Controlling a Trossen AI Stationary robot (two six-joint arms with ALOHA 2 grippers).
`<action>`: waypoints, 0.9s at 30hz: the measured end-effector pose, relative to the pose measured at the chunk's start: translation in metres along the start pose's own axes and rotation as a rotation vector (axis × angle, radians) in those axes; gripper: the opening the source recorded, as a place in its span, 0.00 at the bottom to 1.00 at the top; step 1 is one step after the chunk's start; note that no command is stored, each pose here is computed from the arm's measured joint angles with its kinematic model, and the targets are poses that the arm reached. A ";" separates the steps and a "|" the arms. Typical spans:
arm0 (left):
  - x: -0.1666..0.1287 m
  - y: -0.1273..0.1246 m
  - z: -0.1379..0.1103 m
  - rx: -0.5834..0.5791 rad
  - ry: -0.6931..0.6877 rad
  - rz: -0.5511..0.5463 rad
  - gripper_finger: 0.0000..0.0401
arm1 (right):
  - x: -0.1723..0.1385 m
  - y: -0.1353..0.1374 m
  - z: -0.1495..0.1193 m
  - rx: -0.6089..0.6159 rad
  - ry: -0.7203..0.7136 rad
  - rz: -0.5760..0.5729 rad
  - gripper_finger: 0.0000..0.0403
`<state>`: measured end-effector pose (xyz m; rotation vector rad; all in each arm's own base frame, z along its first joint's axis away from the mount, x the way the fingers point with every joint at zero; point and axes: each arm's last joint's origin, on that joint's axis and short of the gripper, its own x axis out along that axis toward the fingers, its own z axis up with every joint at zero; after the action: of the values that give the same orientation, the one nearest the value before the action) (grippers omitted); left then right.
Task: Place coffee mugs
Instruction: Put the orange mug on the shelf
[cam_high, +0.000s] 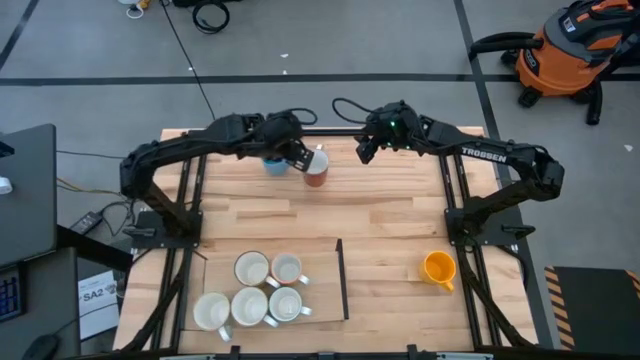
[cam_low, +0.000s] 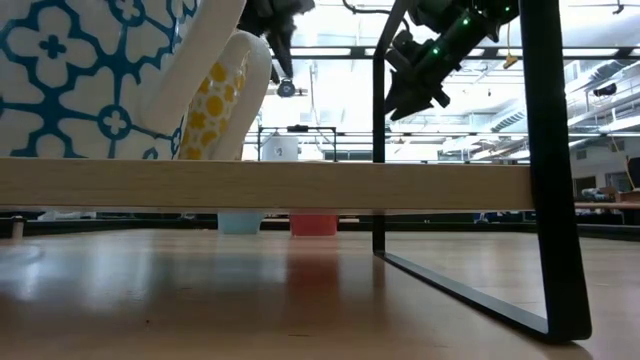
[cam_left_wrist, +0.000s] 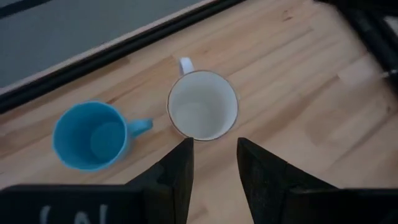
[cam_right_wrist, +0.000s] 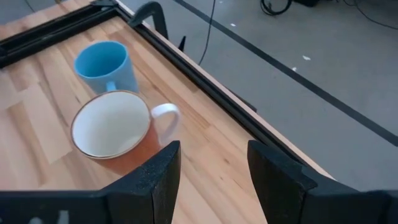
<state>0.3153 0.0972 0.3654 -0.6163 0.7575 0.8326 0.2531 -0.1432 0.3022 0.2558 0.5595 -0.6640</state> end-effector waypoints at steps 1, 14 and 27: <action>0.006 0.000 0.001 -0.001 0.011 0.013 0.32 | 0.000 -0.001 0.000 0.001 0.001 -0.002 0.48; 0.085 -0.002 0.000 -0.100 0.171 0.079 0.32 | 0.000 -0.002 0.000 -0.041 -0.001 -0.006 0.48; 0.112 0.003 -0.004 -0.192 0.239 0.133 0.32 | 0.000 -0.002 0.000 -0.041 -0.001 -0.005 0.48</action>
<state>0.3615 0.1427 0.2737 -0.8543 0.9497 0.9728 0.2522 -0.1450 0.3023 0.2154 0.5723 -0.6570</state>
